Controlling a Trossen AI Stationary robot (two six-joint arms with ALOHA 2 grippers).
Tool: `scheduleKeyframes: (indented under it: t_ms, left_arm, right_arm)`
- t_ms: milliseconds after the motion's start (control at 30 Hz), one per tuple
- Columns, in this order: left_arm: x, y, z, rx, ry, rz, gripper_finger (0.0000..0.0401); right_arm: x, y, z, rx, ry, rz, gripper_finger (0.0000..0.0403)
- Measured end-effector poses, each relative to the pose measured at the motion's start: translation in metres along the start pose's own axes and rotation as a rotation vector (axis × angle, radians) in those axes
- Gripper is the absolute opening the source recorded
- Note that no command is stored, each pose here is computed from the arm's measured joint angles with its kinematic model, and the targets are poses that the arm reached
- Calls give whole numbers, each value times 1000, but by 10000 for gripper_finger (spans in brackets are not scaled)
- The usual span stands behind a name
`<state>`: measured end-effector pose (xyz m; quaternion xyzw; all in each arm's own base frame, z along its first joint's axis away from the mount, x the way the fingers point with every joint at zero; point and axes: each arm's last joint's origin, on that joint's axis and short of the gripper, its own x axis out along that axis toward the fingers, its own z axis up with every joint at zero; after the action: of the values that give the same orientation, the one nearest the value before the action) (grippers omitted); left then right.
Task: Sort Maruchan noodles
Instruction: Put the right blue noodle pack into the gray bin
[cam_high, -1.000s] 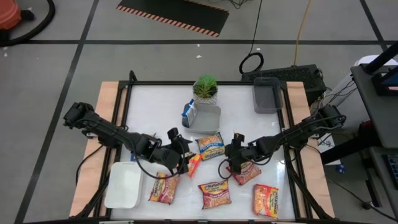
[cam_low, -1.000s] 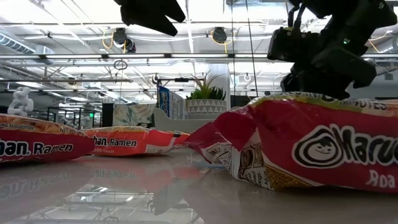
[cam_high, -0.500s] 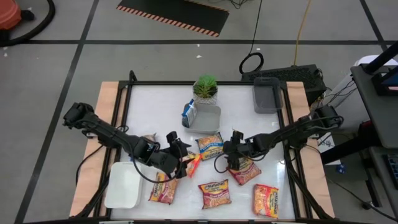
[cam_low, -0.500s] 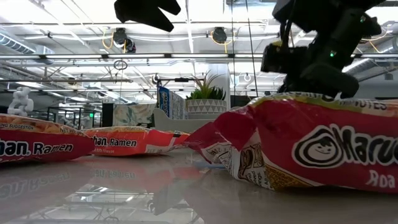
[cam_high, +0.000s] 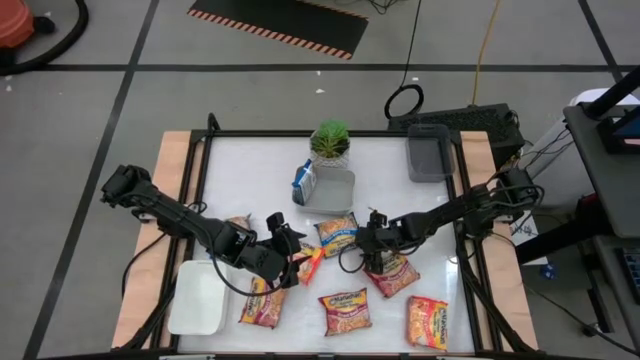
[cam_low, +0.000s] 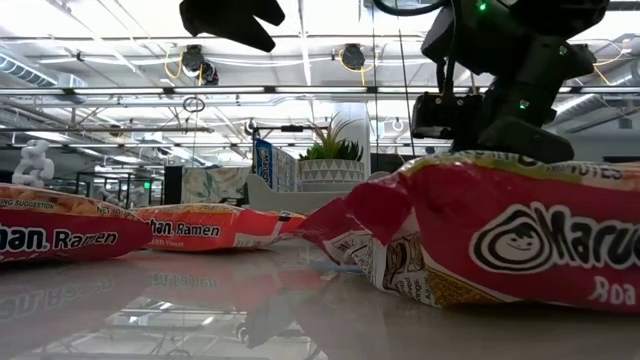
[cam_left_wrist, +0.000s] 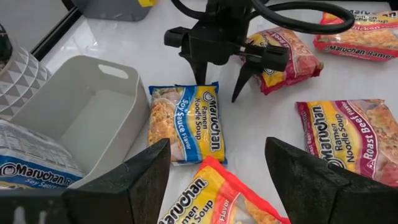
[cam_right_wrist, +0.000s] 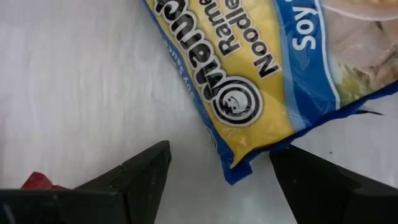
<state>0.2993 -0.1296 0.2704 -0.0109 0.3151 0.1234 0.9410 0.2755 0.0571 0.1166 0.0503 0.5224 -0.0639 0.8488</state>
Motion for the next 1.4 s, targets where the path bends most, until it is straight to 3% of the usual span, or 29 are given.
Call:
scheduleKeyframes:
  t_ms: [367,700,867,1400]
  left_arm:
    - [0,0,0,7,1,1,266]
    - [0,0,0,-30,1,2,266]
    - [0,0,0,-31,0,2,266]
    - [13,-4,0,-27,-30,10,266]
  right_arm:
    - [1,-4,2,28,-8,-6,211]
    - [1,-10,8,21,-48,-4,64]
    - [-8,-10,9,-7,-58,22,14]
    - [-91,-6,18,114,-291,149,5]
